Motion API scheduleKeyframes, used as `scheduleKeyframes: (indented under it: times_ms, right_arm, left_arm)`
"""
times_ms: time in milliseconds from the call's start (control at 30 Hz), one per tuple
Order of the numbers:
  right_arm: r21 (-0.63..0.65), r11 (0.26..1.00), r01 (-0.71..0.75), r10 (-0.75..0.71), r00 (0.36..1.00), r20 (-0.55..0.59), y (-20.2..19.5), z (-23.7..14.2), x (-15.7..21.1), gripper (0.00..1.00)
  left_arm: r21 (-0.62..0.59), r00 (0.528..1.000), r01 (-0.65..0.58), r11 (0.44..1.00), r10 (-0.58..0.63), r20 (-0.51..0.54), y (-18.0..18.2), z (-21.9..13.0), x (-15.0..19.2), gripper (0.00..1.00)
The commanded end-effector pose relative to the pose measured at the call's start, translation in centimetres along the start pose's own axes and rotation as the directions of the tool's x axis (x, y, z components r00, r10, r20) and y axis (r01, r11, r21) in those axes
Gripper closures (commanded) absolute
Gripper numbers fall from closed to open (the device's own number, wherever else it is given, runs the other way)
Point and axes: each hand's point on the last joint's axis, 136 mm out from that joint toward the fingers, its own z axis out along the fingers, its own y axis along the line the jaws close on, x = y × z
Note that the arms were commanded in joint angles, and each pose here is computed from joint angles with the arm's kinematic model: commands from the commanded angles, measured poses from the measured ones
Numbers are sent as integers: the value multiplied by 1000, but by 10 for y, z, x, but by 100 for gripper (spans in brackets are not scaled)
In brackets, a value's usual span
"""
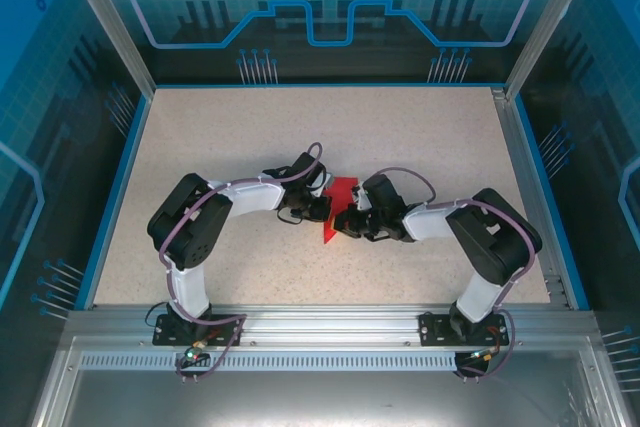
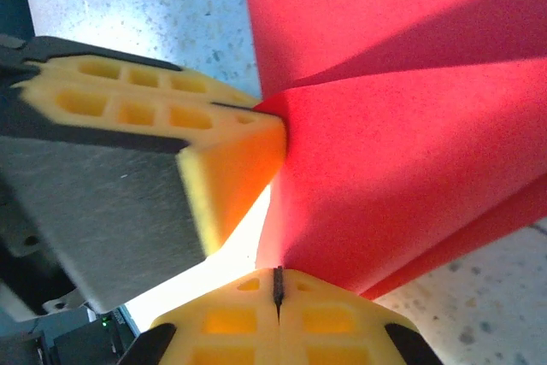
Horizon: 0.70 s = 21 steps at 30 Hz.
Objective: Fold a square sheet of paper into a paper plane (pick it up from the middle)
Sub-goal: Third fold the triangle at the center of the table.
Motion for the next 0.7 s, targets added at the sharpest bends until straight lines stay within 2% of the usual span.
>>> scheduleKeyframes:
  times_ms: [0, 200, 500, 667]
  right_arm:
    - [13, 1000, 5, -5, 1000, -5, -12, 4, -1, 100]
    - [38, 999, -18, 19, 1000, -18, -24, 7, 2, 100]
    - [-39, 998, 41, -39, 998, 51, 12, -22, -20, 100]
    - [-39, 999, 36, -34, 997, 65, 7, -25, -32, 100]
  left_arm:
    - [-17, 996, 0, 1000, -2, -92, 10, 12, 23, 99]
    - [-21, 995, -3, 1000, 1, -98, 11, 13, 24, 99]
    - [-26, 995, -5, 1000, 2, -103, 12, 12, 26, 99]
    - [-24, 995, -8, 1000, 6, -102, 11, 12, 25, 99]
